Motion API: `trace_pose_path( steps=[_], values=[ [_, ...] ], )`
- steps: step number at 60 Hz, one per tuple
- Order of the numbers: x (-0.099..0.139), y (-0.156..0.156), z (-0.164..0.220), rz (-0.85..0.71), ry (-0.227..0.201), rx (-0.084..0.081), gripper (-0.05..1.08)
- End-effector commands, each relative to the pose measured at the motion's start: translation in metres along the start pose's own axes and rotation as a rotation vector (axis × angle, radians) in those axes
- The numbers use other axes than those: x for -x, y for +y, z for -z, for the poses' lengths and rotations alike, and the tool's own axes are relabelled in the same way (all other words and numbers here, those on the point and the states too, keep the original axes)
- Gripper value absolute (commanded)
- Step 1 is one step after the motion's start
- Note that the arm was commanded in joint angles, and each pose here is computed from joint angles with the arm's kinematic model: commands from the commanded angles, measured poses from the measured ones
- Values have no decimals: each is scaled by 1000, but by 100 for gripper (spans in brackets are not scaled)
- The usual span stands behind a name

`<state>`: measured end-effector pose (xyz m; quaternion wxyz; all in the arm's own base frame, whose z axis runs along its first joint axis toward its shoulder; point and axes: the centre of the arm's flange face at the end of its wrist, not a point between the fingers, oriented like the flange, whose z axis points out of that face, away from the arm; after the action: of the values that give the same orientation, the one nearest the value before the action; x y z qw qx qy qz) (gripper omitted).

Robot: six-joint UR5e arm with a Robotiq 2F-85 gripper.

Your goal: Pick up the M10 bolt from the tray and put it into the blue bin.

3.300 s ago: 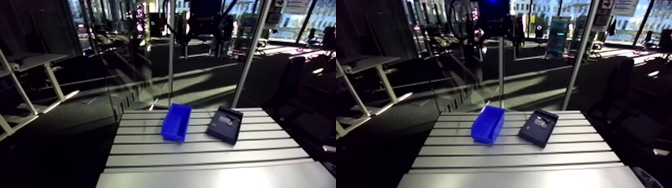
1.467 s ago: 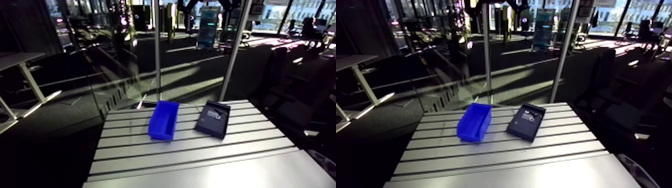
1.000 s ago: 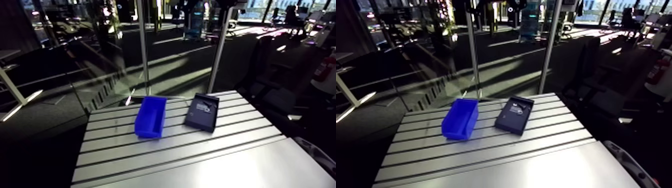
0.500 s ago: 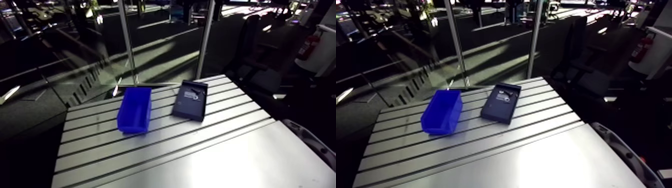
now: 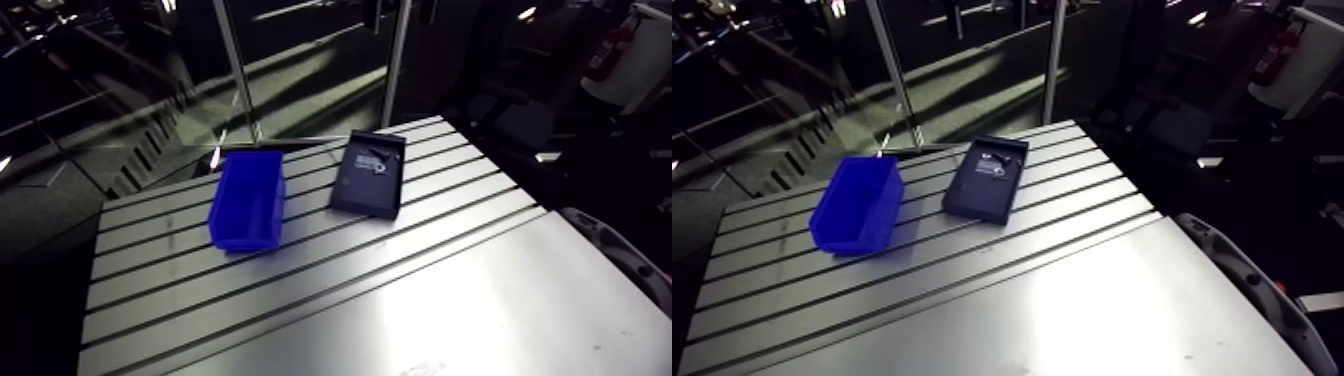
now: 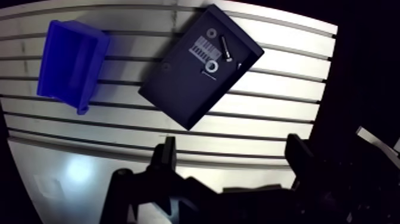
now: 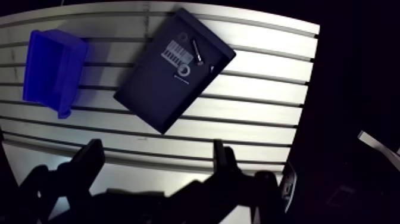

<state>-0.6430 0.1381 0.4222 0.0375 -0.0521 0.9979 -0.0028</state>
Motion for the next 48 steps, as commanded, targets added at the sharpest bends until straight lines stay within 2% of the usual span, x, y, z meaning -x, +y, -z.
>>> trace_pose_path(
  steps=[1, 7, 13, 17, 24, 30, 40, 48],
  values=[
    [-7, 4, -9, 18, -6, -4, 1],
    [-9, 4, -10, 22, -4, -3, 1],
    [-12, 6, -12, 27, 7, 4, 1],
    [-17, 8, -15, 61, 22, 15, 1],
    [-22, 11, -22, 103, 24, 20, 1],
    [-26, 13, -31, 112, 17, 16, 1],
    [-31, 13, -51, 120, -7, -2, 1],
    [-32, 14, -62, 136, -18, -8, 1]
  ],
)
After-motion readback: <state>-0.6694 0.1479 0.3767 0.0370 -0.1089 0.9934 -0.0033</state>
